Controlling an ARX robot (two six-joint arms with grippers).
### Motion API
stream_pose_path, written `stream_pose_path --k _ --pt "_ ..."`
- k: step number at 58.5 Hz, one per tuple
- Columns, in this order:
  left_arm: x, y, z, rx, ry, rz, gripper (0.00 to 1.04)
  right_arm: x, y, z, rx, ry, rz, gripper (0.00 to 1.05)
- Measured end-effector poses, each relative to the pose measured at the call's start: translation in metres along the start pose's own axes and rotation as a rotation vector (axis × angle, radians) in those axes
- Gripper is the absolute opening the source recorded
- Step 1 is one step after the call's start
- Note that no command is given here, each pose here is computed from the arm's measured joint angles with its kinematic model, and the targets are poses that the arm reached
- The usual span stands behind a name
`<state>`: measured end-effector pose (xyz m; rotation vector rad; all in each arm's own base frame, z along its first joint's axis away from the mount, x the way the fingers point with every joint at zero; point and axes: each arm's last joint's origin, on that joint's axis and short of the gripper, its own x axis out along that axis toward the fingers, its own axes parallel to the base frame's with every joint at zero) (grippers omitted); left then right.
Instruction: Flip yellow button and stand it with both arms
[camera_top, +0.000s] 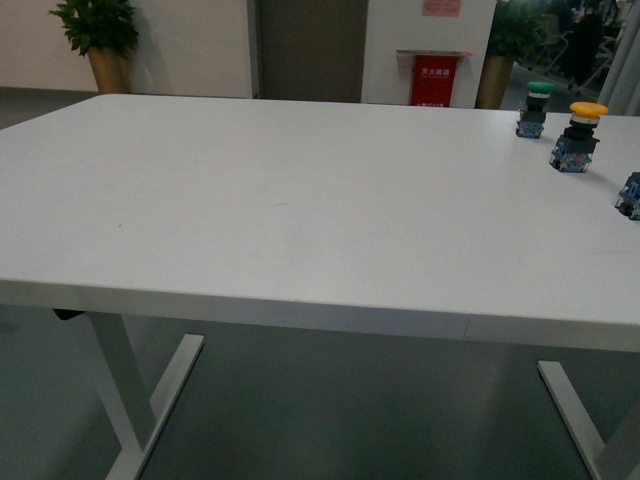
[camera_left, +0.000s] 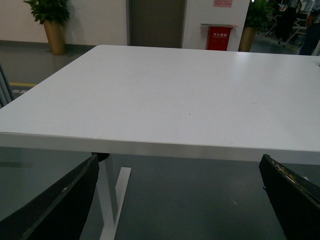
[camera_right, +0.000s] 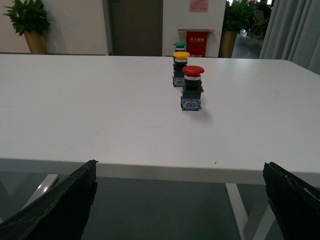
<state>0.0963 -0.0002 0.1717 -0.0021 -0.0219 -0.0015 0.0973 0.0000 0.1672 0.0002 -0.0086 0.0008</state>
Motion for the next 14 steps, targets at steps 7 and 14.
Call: stream_pose_path --k 7,14 --pt "0.0 0.0 0.0 0.0 0.0 0.0 0.99 0.0 0.0 0.0 0.0 0.0 0.0 0.98" --pt "0.0 0.0 0.0 0.0 0.0 0.0 0.99 0.0 0.0 0.0 0.0 0.0 0.0 0.98"
